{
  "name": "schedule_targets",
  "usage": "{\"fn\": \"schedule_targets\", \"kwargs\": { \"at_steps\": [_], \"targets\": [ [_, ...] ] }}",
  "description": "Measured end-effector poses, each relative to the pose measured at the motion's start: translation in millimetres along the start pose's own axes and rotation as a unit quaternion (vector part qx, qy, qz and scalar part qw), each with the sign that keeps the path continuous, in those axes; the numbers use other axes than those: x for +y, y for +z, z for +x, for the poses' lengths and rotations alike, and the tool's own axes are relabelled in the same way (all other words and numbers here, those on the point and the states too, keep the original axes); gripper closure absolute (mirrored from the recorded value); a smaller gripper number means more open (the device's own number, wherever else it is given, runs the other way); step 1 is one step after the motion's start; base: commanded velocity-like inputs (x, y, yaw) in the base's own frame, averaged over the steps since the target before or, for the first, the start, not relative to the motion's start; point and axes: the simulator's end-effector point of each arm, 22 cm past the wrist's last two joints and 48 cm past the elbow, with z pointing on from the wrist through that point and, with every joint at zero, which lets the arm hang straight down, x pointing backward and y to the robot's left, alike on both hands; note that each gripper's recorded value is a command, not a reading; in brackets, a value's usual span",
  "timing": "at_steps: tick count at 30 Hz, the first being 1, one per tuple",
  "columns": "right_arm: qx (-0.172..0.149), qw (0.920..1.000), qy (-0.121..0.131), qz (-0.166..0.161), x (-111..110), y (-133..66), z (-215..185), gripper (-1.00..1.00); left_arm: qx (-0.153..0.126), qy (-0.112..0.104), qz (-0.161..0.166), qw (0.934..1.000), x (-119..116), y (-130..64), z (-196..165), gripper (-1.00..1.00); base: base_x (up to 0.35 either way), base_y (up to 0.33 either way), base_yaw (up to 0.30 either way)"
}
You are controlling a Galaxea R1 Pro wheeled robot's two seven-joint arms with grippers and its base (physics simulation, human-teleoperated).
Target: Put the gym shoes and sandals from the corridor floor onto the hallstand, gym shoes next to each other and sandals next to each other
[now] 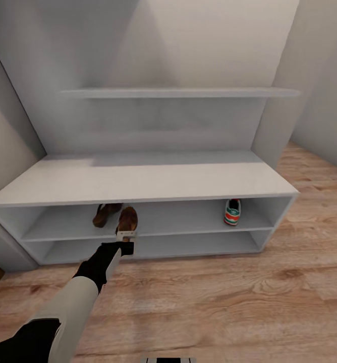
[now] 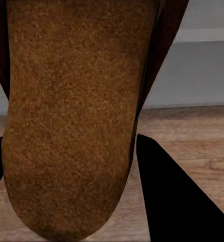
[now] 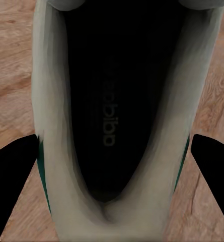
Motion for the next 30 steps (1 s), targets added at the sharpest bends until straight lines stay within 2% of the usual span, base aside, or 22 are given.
{"fn": "schedule_targets", "kwargs": {
  "at_steps": [7, 14, 23, 30],
  "targets": [
    [0.000, 1.0000, 0.000, 0.000, 0.0, 0.0, -0.1, 1.00, -0.002, 0.000, -0.001, 1.0000, 1.3, -0.5, -2.1, 1.00, 0.323, 0.000, 0.000],
    [0.000, 1.0000, 0.000, 0.000, 0.0, 0.1, -0.1, 1.00, -0.003, 0.000, -0.002, 1.0000, 2.5, -0.2, -2.2, 1.00, 0.074, 0.000, 0.000],
    [0.000, 1.0000, 0.000, 0.000, 0.0, 0.1, -0.1, 1.00, -0.003, -0.001, -0.001, 1.0000, 1.7, -0.4, -2.2, 1.00, 0.249, 0.000, 0.000],
    [0.000, 1.0000, 0.000, 0.000, 0.0, 0.1, 0.0, 1.00, -0.002, -0.001, -0.001, 1.0000, 1.7, -0.2, -2.0, 1.00, 0.049, 0.003, 0.000]
  ]
}}
